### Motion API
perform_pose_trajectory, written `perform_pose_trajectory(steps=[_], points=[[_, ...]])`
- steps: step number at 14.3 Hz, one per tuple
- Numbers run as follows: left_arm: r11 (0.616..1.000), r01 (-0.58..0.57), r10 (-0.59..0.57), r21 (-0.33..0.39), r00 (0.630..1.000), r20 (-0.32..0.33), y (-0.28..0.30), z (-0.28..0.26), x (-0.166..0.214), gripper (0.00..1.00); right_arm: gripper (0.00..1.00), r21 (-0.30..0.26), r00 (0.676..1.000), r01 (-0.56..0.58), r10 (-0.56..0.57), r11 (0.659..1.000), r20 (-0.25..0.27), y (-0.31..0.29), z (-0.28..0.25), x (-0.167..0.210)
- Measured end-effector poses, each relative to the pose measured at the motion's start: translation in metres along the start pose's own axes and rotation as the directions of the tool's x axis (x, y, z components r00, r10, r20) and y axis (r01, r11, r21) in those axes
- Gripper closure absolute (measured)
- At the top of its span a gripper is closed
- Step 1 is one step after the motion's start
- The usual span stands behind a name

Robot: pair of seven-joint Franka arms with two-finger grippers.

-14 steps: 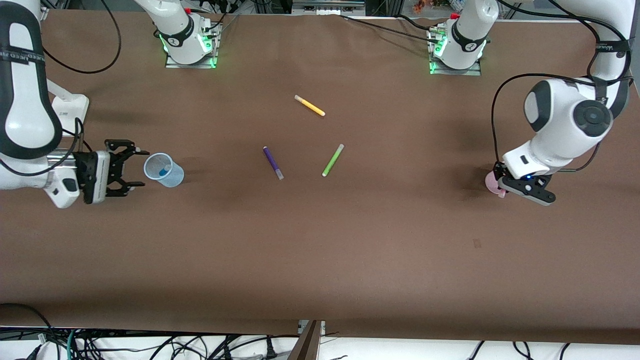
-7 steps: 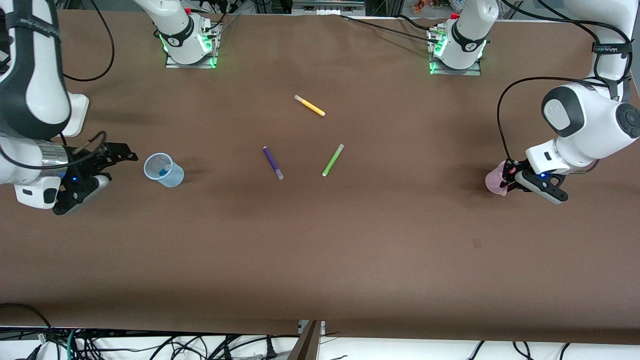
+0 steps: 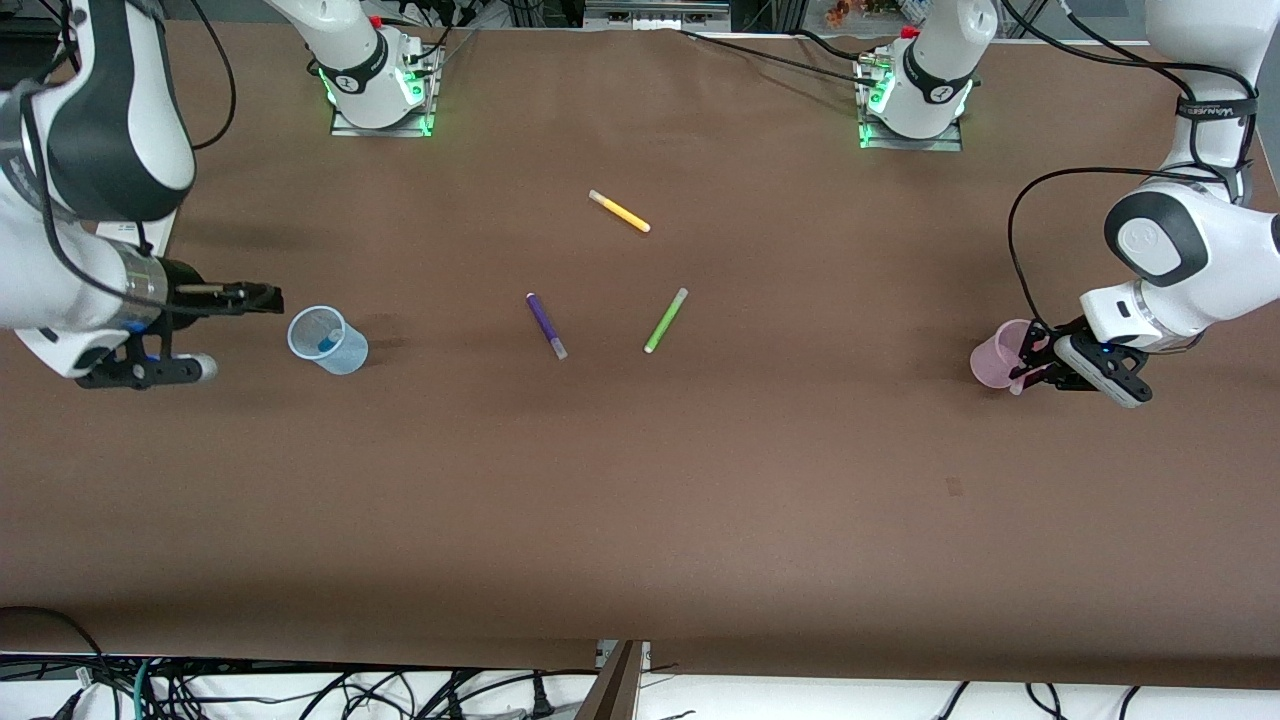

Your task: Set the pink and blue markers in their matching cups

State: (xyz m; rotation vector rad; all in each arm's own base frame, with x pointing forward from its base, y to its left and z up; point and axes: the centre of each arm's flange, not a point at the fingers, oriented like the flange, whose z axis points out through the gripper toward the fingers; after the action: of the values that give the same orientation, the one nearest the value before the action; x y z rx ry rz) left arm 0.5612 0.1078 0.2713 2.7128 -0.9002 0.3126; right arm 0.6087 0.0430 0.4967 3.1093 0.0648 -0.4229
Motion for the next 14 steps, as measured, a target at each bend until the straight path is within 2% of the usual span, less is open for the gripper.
perform_pose_trajectory(steps=[2, 4, 5, 6, 8, 12, 13, 14], points=[[0.999, 0.002, -0.002, -0.036, 1.000, -0.007, -0.001, -0.001, 0.000, 0.78, 0.00, -0.002, 0.999, -0.017, 0.017, 1.000, -0.042, 0.011, -0.022, -0.026], [0.996, 0.013, -0.014, -0.084, 1.000, -0.013, -0.008, -0.013, -0.001, 0.68, 0.00, 0.004, 0.993, -0.048, 0.049, 0.999, -0.104, 0.029, -0.053, -0.054], [0.994, 0.020, -0.022, -0.109, 1.000, -0.017, -0.014, -0.020, -0.004, 0.68, 0.00, 0.009, 0.988, -0.064, 0.064, 0.998, -0.138, 0.038, -0.070, -0.071], [0.992, 0.028, -0.031, -0.127, 0.999, -0.021, -0.019, -0.026, -0.008, 0.63, 0.00, 0.013, 0.982, -0.075, 0.076, 0.997, -0.170, 0.044, -0.085, -0.088], [0.989, 0.041, -0.045, -0.143, 0.999, -0.027, -0.027, -0.034, -0.016, 0.45, 0.00, 0.019, 0.974, -0.088, 0.090, 0.996, -0.209, 0.051, -0.104, -0.113], [0.991, 0.043, -0.049, -0.123, 0.998, -0.044, -0.031, -0.047, 0.001, 0.05, 0.00, 0.024, 0.978, -0.105, 0.107, 0.994, -0.177, 0.058, -0.103, -0.125], [0.992, 0.065, -0.071, -0.113, 0.996, -0.049, -0.033, -0.051, 0.011, 0.00, 0.00, 0.024, 0.979, -0.106, 0.108, 0.994, -0.173, 0.058, -0.102, -0.124], [0.991, 0.084, -0.090, -0.106, 0.995, -0.053, -0.037, -0.056, 0.020, 0.00, 0.00, 0.023, 0.980, -0.105, 0.108, 0.994, -0.167, 0.058, -0.101, -0.123]])
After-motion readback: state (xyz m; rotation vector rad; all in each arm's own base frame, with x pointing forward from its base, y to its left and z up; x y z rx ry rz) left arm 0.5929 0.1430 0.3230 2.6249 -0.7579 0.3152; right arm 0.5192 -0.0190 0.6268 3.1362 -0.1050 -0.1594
